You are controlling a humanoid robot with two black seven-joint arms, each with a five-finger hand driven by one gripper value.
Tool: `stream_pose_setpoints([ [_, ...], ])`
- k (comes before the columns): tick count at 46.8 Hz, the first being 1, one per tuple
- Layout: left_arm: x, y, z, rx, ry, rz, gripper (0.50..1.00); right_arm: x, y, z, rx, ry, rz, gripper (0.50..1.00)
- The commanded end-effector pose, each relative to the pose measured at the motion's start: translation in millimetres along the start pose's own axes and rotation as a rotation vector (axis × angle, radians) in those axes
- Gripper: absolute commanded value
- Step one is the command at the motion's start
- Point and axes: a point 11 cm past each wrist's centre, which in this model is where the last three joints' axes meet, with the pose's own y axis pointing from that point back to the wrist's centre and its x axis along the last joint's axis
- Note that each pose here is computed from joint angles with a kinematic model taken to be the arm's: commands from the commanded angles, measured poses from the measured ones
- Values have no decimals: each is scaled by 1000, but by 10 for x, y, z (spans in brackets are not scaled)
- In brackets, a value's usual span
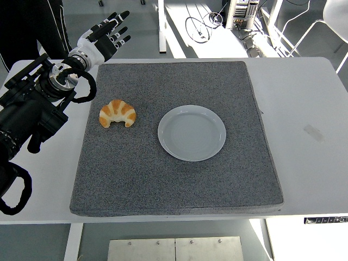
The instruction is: Place the bread on the plate
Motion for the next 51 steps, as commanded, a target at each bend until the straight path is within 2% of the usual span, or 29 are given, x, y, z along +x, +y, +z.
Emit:
stream_pose_setpoints([
  [1,-7,-1,-16,2,0,-3,986,0,1,2,0,0,0,1000],
  [14,-81,-19,106,-15,-8,3,986,0,1,2,0,0,0,1000],
  [26,60,34,267,-66,-59,22,986,0,1,2,0,0,0,1000],
  [34,-50,51,317,-116,-296,-20,986,0,1,2,0,0,0,1000],
  [42,-119,256,535,-73,-669,-130,984,0,1,2,0,0,0,1000],
  [51,-112,371,666,21,-1005,-192,986,0,1,2,0,0,0,1000],
])
